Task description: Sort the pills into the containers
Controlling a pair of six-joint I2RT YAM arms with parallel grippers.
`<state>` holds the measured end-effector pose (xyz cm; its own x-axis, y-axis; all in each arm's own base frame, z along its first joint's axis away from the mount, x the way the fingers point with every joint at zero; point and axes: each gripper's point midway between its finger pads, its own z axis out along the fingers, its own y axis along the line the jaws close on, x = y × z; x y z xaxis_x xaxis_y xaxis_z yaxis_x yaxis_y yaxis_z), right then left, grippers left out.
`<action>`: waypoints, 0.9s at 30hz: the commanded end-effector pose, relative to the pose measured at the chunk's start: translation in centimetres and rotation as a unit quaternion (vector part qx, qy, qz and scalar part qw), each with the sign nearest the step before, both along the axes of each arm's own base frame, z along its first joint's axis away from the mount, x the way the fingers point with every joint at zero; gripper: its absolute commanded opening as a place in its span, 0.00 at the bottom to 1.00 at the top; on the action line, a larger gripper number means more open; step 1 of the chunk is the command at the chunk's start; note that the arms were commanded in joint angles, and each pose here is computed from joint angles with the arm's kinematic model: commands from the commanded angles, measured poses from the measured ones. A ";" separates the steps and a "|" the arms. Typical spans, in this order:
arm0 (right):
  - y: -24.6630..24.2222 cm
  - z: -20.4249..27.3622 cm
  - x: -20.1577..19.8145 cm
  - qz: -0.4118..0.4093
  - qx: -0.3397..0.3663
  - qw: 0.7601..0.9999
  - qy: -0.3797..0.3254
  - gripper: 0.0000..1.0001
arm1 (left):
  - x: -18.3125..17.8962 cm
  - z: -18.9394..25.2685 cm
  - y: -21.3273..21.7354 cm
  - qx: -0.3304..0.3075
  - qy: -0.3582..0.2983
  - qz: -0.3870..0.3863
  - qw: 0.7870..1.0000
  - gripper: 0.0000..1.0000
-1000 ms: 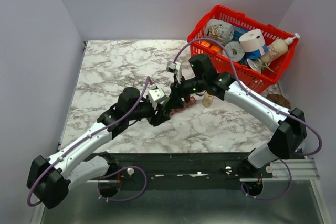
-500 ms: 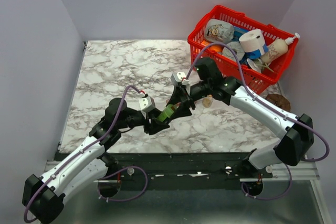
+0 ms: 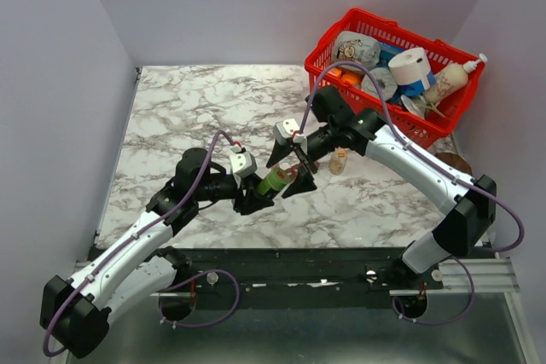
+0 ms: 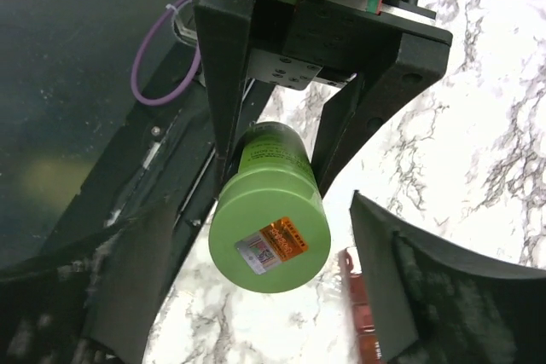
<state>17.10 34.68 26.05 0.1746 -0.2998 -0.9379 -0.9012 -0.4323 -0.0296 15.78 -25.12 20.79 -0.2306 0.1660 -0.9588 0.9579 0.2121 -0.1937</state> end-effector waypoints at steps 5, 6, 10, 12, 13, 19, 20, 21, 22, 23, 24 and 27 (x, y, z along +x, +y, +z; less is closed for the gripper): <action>-0.3 3.3 1.1 -0.138 -0.023 0.988 0.070 1.00 | 2.1 0.2 0.5 0.030 -0.027 0.039 0.998 0.00; -0.3 2.8 1.8 -0.171 -0.032 0.982 0.079 1.00 | 2.3 0.2 0.5 0.030 -0.025 0.044 0.998 0.00; -0.1 0.9 3.9 -0.283 -0.074 0.943 0.160 1.00 | 3.4 0.4 0.5 0.025 -0.024 0.074 0.997 0.00; -0.1 -0.1 4.3 -0.304 -0.087 0.933 0.173 1.00 | 3.8 0.6 0.6 0.024 -0.029 0.083 0.996 0.00; -0.2 -0.8 4.3 -0.312 -0.096 0.926 0.188 1.00 | 3.8 0.5 0.5 0.025 -0.028 0.083 0.996 0.00; 0.6 -2.2 4.4 -0.316 -0.117 0.912 0.235 0.99 | 4.0 0.8 0.3 0.017 -0.019 0.087 0.996 0.00; 0.7 -2.2 4.3 -0.313 -0.117 0.912 0.239 0.97 | 4.0 0.8 0.4 0.017 -0.021 0.088 0.996 0.00; 0.8 -2.2 4.1 -0.308 -0.118 0.912 0.244 0.95 | 4.1 0.7 0.4 0.018 -0.019 0.089 0.996 0.00; 0.8 -2.1 4.0 -0.305 -0.117 0.913 0.246 0.93 | 4.1 0.7 0.4 0.019 -0.020 0.091 0.996 0.00; 0.9 -2.0 3.8 -0.300 -0.117 0.913 0.249 0.84 | 4.2 0.6 0.4 0.020 -0.019 0.092 0.995 0.00; 0.9 -1.9 3.6 -0.293 -0.116 0.915 0.253 0.80 | 4.2 0.6 0.5 0.021 -0.020 0.093 0.995 0.00; 1.0 -1.3 2.9 -0.273 -0.114 0.918 0.263 0.54 | 4.3 0.4 0.5 0.026 -0.021 0.093 0.995 0.00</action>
<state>21.04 35.23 23.82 -0.4965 -0.4165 -0.7616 -0.8672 0.1996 0.4562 18.88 -24.40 19.03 -0.2806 0.2068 -0.9373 0.9068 0.3772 -0.1882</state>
